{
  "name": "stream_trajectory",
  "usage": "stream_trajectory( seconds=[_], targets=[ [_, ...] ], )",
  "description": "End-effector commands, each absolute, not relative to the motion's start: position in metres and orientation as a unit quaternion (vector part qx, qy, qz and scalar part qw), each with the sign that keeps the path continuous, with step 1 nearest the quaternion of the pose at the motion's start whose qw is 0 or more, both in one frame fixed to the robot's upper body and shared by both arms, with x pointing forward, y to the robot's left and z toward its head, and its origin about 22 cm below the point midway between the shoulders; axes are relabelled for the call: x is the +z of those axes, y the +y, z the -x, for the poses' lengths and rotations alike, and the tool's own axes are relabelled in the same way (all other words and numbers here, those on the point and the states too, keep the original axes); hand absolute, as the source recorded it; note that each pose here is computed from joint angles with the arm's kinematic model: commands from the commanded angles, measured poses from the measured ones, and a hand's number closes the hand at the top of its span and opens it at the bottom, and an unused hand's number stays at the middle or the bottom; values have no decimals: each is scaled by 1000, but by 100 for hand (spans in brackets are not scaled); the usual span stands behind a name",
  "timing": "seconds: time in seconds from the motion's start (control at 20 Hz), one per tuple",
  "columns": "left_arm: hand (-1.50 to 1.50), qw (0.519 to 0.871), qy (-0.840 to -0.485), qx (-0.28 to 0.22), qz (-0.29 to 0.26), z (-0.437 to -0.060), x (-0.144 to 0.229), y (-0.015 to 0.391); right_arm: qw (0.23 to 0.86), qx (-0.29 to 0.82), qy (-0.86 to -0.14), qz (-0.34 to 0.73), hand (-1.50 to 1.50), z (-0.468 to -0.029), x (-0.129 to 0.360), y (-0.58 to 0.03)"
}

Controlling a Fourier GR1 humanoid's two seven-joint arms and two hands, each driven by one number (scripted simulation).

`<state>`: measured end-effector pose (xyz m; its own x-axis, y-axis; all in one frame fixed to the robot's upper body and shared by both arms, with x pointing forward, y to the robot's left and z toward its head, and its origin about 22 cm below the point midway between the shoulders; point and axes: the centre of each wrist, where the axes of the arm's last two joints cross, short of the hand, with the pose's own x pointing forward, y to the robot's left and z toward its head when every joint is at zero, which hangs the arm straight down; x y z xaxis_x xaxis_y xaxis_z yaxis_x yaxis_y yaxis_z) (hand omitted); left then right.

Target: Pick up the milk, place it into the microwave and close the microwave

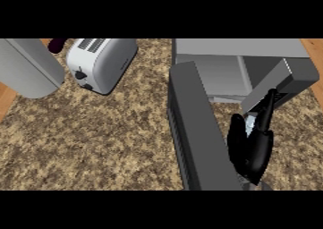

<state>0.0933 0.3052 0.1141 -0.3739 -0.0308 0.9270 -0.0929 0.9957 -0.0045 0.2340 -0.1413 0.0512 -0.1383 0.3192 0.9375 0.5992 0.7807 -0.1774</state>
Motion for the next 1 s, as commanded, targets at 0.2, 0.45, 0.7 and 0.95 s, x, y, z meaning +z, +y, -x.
stream_trajectory(
  seconds=[0.2, 0.45, 0.7, 0.95],
  targets=[
    [-150, 553, -832, 25, -41, -91, 112, 307, 603, -42, -711, 361, -150, -200, -13, -174],
    [-150, 559, -828, 34, -33, -87, 110, 309, 592, -39, -722, 355, -150, -201, -35, -202],
    [-150, 553, -831, 36, -37, -87, 124, 312, 591, -31, -716, 371, -150, -205, -84, -206],
    [-150, 553, -831, 36, -39, -91, 122, 320, 591, -41, -717, 367, -150, -228, -95, -237]
  ],
)
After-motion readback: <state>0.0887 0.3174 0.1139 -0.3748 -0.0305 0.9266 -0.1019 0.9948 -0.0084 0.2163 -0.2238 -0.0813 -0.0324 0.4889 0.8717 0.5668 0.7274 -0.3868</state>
